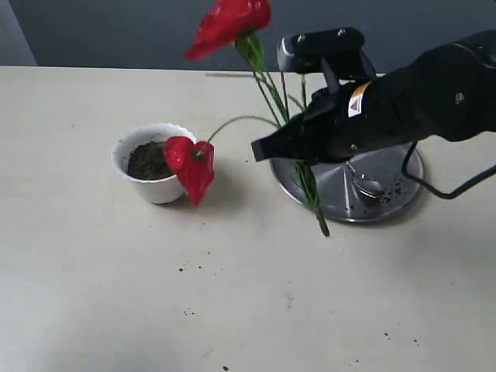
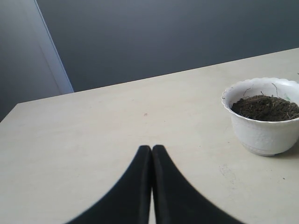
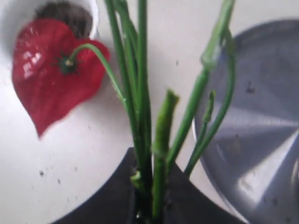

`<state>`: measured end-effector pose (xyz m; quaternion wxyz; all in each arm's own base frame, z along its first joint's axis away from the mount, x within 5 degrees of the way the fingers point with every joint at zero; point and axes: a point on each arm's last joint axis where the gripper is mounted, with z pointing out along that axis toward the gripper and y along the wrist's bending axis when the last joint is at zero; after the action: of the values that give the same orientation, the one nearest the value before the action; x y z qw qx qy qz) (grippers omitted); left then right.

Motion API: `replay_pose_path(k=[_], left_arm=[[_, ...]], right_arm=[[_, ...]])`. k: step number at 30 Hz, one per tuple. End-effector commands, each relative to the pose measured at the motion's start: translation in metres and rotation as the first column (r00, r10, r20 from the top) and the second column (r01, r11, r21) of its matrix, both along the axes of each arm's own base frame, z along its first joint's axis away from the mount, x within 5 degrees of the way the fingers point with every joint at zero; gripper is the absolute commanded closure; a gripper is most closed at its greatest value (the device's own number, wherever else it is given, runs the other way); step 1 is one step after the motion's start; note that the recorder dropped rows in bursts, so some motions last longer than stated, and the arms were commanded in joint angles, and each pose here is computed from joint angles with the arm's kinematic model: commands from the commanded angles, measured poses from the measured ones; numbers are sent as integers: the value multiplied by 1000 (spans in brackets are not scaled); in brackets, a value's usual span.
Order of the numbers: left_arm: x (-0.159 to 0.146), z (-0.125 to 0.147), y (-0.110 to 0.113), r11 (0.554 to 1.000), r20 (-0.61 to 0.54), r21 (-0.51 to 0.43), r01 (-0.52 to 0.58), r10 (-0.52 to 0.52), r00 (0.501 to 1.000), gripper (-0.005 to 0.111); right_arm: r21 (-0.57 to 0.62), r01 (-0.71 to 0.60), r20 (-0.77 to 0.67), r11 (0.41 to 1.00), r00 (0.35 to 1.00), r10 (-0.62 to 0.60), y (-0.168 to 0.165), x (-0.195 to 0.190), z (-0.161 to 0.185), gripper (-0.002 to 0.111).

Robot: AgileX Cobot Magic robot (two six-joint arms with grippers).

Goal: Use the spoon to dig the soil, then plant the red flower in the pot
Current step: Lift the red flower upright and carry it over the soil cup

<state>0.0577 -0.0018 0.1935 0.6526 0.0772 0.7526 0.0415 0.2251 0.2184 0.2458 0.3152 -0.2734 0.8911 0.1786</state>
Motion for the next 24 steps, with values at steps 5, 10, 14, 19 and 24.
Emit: replay_pose_path(k=[5, 10, 14, 19, 24], left_arm=[[0, 0, 0, 1000, 8, -10, 1, -1, 1000, 106], [0, 0, 0, 1000, 8, -10, 1, -1, 1000, 106], [0, 0, 0, 1000, 8, -10, 1, -1, 1000, 106], [0, 0, 0, 1000, 8, -10, 1, -1, 1000, 106], [0, 0, 0, 1000, 8, -10, 1, -1, 1000, 106]], right_arm=[[350, -22, 382, 937, 916, -122, 14, 23, 42, 108], [398, -46, 448, 916, 881, -151, 20, 31, 39, 108], [362, -45, 432, 931, 893, -125, 28, 39, 16, 108], [437, -316, 653, 842, 756, -55, 71, 27, 1, 108], [464, -410, 678, 785, 734, -17, 115, 25, -40, 108]])
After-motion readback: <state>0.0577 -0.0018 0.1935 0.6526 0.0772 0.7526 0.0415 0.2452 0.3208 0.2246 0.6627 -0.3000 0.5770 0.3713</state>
